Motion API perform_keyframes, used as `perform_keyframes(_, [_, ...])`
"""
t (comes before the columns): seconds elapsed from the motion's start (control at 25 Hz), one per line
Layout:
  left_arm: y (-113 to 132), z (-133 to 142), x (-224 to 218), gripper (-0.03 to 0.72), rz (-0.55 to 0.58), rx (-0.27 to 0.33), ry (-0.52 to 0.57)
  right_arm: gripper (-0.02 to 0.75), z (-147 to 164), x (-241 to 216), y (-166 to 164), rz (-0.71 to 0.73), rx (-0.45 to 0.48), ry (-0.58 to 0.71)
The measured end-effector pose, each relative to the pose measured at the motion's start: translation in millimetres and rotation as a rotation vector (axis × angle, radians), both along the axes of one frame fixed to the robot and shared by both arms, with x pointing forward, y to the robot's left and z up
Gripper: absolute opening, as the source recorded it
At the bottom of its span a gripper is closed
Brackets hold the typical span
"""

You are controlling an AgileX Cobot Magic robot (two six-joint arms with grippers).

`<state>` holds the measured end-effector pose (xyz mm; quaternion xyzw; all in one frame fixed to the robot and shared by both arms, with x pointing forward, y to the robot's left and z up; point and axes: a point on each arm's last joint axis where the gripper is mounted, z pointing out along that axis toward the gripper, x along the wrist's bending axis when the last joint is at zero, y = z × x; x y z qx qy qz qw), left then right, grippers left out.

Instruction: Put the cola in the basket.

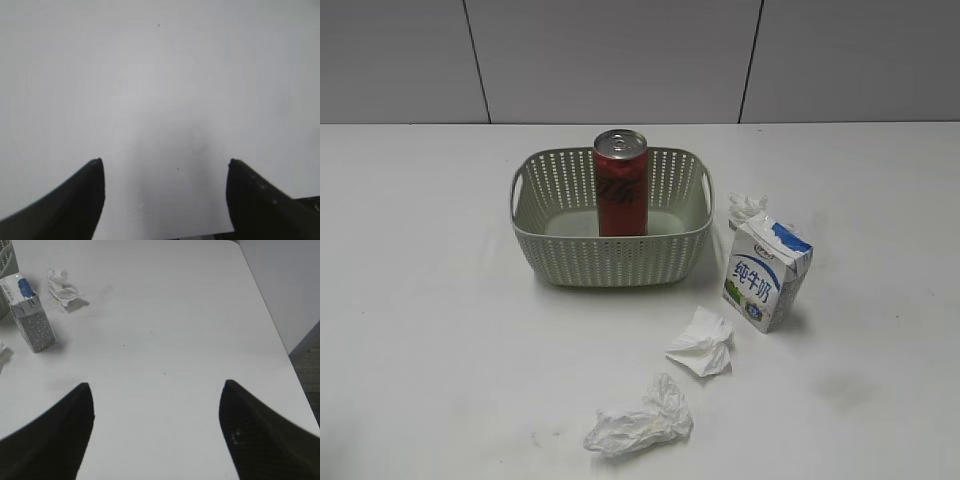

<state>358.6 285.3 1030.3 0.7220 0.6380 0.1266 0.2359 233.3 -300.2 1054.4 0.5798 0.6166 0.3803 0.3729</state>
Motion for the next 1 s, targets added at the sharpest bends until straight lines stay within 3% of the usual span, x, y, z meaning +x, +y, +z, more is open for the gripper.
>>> perform_keyframes(0.68, [-2, 16, -55, 0.577, -0.002, -0.023, -0.19, 0.591, 0, 0, 0, 0.0, 0.001, 0.0])
perform_keyframes(1.0, [-2, 26, -85, 0.577, -0.005, -0.022, -0.384, 0.59, 0, 0, 0, 0.0, 0.001, 0.0])
